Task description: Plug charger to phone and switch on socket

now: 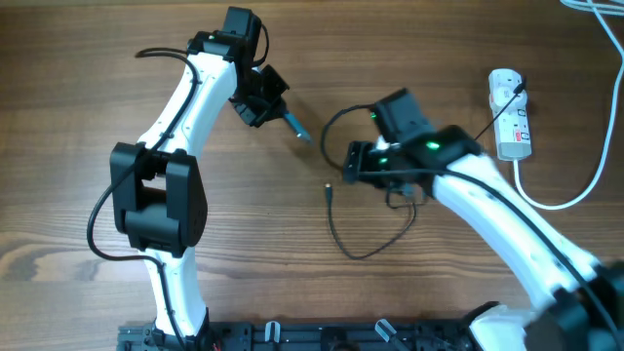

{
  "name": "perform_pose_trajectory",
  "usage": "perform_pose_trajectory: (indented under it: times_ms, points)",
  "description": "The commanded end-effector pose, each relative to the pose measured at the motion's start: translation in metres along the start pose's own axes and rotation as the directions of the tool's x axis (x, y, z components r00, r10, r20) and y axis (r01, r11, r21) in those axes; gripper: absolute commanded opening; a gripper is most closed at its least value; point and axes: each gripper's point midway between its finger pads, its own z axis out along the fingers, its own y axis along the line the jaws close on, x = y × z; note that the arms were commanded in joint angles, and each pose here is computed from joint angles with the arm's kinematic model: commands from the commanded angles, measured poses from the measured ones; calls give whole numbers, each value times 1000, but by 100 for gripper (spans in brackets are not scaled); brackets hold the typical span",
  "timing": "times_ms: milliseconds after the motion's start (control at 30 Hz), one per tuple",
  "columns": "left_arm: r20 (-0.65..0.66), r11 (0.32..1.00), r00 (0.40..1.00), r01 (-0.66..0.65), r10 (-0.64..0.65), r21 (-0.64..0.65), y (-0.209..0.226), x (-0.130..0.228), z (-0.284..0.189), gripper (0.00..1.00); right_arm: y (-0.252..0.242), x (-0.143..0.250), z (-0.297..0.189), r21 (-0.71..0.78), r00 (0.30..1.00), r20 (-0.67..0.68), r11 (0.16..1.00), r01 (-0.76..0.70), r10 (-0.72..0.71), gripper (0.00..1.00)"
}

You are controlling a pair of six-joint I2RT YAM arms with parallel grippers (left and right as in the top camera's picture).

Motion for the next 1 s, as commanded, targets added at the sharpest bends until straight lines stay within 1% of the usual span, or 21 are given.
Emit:
perform_pose_trajectory:
  times_ms: [0, 33, 100, 233, 300, 500, 600, 700, 833, 967]
  points:
    - [128, 988, 991, -9, 29, -155, 28, -20, -4, 4, 3, 22, 35, 45, 992, -110, 997, 63, -57, 62]
    - [136, 985, 990, -6, 29, -170, 31, -22, -5, 4, 2, 24, 40, 60, 991, -118, 996, 70, -62, 58]
    - [151, 981, 988, -1, 31, -194, 36, -24, -6, 4, 1, 29, 52, 90, 988, -136, 992, 92, -79, 56]
    - [160, 979, 987, 1, 33, -203, 37, -25, -7, 4, 6, 39, 75, 109, 979, -162, 984, 141, -122, 45]
    - [158, 979, 987, 1, 32, -205, 38, -25, -7, 4, 7, 41, 90, 137, 976, -158, 976, 171, -149, 34]
    - [170, 974, 985, 9, 31, -228, 43, -27, -8, 4, 0, 35, 103, 187, 976, -136, 962, 196, -173, 29]
    - [179, 973, 984, 25, 17, -231, 48, -32, -11, 4, -1, 32, 108, 198, 972, -126, 955, 223, -201, 29]
    - [180, 971, 984, 41, 2, -234, 53, -36, -13, 4, -6, 31, 114, 239, 965, -119, 936, 257, -235, 29]
    - [177, 971, 984, 42, 1, -237, 54, -36, -13, 4, -2, 29, 121, 224, 965, -111, 940, 258, -238, 24]
    - [177, 971, 984, 42, 1, -237, 54, -36, -13, 4, 3, 22, 123, 214, 966, -79, 942, 259, -248, 24]
